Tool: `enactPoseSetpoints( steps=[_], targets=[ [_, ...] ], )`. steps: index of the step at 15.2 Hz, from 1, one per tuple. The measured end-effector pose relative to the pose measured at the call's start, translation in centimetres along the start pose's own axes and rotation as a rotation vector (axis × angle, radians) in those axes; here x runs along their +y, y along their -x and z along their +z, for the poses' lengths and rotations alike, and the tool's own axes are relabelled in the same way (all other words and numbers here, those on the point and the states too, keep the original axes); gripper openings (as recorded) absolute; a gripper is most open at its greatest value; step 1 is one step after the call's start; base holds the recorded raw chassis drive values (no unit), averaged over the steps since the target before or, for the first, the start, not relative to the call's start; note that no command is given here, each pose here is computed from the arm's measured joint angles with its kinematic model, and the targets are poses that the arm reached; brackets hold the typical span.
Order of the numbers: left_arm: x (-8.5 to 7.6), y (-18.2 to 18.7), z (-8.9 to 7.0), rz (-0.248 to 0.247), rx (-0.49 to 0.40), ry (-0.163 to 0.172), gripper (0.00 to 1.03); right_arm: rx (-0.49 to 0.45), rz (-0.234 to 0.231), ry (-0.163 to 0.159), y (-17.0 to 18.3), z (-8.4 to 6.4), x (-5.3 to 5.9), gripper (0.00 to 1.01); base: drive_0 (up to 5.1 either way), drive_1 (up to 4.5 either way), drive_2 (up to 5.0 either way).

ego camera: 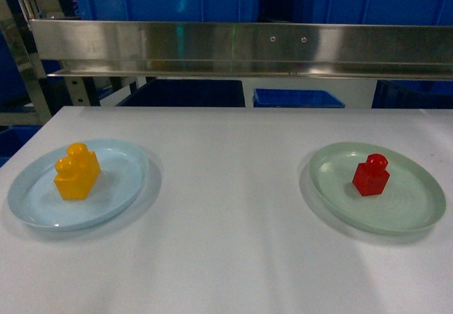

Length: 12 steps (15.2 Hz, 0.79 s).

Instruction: Sort and place red and yellow blocks in left bins

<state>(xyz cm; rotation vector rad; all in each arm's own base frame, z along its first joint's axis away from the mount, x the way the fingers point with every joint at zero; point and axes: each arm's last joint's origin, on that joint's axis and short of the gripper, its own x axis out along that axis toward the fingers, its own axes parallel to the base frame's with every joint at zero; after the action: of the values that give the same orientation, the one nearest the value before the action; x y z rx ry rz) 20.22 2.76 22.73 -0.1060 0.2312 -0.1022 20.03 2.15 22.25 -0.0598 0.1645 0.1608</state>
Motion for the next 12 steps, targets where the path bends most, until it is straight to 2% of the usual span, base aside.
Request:
enactPoseSetpoints(
  steps=[1, 5, 7, 10, 12],
  targets=[
    [0.2, -1.1, -0.3, -0.006, 0.04, 0.0, 0.98, 0.03, 0.003, -0.001, -1.5, -0.1, 0.1, 0.98, 0.0, 0.0, 0.0],
    [1.3, -5.5, 0.2, 0.022, 0.09, -0.045, 0.98, 0.08, -0.004, 0.004, -6.5, 0.2, 1.1, 0.98, 0.0, 0.0, 0.0],
    [1.8, -7.5, -0.7, 0.029, 0.147, -0.052, 0.98, 0.119, -0.008, 0.008, -8.7, -0.1, 1.5, 0.98, 0.0, 0.0, 0.0],
    [1.7, -10.2, -0.9, 0.02, 0.183, -0.048, 0.98, 0.193, 0.001, -0.008, -11.0, -1.8, 2.0, 0.98, 0.0, 0.0, 0.0],
    [1.3, -11.8, -1.8, 0.013, 0.193, -0.058, 0.98, 0.192, -0.007, -0.008, -11.9, -2.8, 2.0, 0.98, 0.0, 0.0, 0.0]
  ],
)
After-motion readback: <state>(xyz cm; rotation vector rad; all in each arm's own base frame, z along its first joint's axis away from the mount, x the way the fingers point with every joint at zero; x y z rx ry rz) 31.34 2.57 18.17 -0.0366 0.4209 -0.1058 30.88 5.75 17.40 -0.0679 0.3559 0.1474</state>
